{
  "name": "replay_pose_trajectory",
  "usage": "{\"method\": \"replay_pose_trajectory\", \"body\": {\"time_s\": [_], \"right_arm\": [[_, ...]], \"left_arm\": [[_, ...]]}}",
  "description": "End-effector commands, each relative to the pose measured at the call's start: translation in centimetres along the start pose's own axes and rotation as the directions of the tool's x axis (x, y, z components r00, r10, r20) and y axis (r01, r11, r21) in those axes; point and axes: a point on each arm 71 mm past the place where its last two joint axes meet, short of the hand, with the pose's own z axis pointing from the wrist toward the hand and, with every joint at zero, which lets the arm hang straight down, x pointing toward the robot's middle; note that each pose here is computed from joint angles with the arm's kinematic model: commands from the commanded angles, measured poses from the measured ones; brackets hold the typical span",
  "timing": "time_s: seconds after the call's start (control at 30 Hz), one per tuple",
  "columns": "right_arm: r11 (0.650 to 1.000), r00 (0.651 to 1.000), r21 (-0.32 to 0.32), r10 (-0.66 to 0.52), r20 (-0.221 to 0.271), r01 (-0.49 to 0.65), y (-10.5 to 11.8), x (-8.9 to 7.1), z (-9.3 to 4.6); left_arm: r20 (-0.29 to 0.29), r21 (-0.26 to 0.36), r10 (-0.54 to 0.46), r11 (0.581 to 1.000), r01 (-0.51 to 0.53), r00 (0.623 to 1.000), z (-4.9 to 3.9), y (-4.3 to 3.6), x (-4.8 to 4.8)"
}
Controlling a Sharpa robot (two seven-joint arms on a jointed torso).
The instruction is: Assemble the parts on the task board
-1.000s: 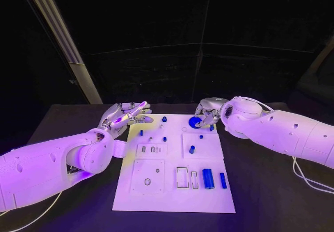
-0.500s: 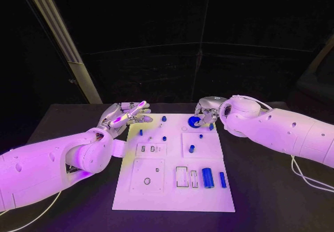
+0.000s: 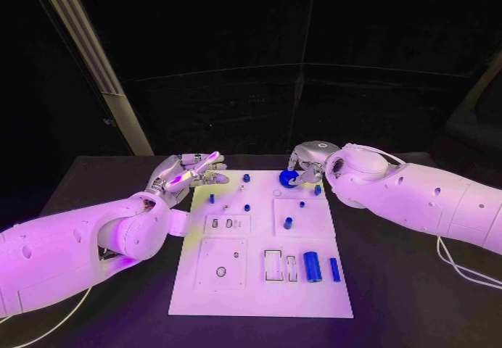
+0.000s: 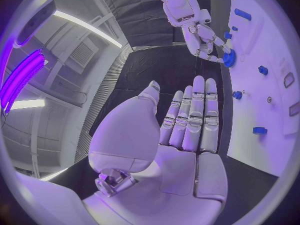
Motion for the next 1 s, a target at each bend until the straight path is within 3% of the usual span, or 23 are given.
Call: {"method": "replay_pose_trajectory", "body": {"time_s": [0.03,0.27,0.5,0.73,1.0], "right_arm": [[1.000,0.996,-0.017,-0.022,0.092,0.024,0.8,-0.9,-0.3],[0.998,0.989,-0.056,-0.002,0.147,0.010,3.1,-1.5,-0.8],[0.995,0.986,-0.099,0.005,0.168,0.011,6.1,-1.8,-0.3],[0.990,0.988,-0.138,0.005,0.154,0.017,8.9,-1.4,1.1],[0.987,0.994,-0.159,-0.004,0.110,0.022,10.5,-0.2,2.2]], "left_arm": [[-0.016,0.003,-0.004,1.000,0.004,1.000,0.00,-0.11,0.12],[-0.013,0.006,-0.002,1.000,0.002,1.000,-0.03,-0.14,0.04],[-0.009,0.009,0.000,1.000,0.000,1.000,-0.05,-0.17,-0.02],[-0.009,0.011,0.000,1.000,0.000,1.000,0.01,-0.16,0.03],[-0.013,0.011,-0.001,1.000,0.001,1.000,0.10,-0.13,0.20]]}}
